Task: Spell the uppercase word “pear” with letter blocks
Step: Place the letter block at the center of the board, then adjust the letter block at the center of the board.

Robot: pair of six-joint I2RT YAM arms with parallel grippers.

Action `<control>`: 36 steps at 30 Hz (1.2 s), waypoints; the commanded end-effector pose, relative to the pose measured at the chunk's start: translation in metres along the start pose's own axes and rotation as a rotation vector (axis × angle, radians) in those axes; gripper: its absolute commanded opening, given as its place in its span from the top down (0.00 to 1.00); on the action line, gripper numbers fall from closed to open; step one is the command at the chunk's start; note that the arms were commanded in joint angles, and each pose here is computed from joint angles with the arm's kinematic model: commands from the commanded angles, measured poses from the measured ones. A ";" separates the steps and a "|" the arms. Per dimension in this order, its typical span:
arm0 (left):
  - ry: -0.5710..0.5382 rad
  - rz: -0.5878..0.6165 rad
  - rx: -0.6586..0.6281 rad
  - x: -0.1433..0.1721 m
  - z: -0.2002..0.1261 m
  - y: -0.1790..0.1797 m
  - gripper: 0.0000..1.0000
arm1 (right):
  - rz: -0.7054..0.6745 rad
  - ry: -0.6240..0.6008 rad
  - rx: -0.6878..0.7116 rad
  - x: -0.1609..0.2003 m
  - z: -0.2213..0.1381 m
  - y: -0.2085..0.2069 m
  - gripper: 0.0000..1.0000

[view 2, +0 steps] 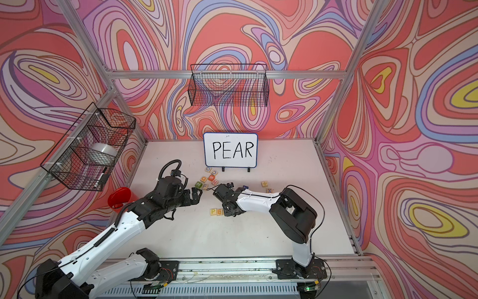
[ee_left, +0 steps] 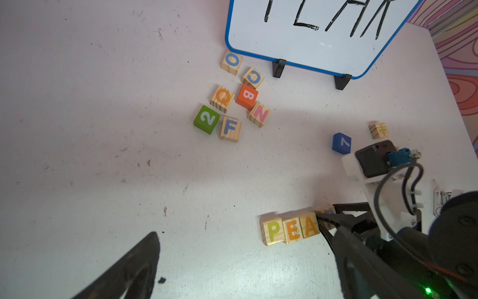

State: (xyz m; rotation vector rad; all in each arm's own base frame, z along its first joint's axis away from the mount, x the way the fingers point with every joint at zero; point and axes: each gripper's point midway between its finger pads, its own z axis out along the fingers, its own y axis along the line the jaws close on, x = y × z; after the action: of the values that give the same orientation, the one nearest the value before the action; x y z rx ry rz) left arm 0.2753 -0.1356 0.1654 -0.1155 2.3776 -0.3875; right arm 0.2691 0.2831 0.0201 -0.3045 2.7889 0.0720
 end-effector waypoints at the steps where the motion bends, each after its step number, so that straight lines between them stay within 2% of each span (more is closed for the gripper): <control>1: 0.016 -0.012 -0.037 0.007 0.000 0.010 0.00 | 0.003 -0.020 0.016 -0.005 -0.003 0.000 0.52; 7: 0.014 -0.013 -0.039 0.006 0.000 0.010 0.00 | 0.012 -0.047 0.031 -0.011 -0.019 -0.006 0.47; 12: 0.018 -0.012 -0.037 0.006 0.001 0.009 0.00 | 0.029 -0.122 0.050 -0.025 -0.044 -0.014 0.42; 15: 0.029 -0.017 -0.033 0.008 0.002 0.009 0.00 | 0.053 -0.177 0.123 -0.032 -0.050 -0.030 0.39; 23: 0.061 -0.027 -0.032 0.018 0.007 0.010 0.00 | 0.053 -0.141 0.200 -0.024 -0.034 -0.052 0.32; 31: 0.068 -0.025 -0.034 0.018 0.008 0.010 0.00 | 0.034 -0.100 0.181 -0.015 -0.015 -0.049 0.20; 36: 0.073 -0.024 -0.035 0.019 0.009 0.010 0.00 | 0.022 -0.076 0.194 -0.008 -0.010 -0.053 0.18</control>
State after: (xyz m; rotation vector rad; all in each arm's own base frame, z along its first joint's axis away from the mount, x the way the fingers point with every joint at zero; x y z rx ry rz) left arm 0.2713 -0.1356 0.1510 -0.1266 2.4280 -0.3793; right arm 0.2874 0.2377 0.0400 -0.2024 2.6789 -0.1488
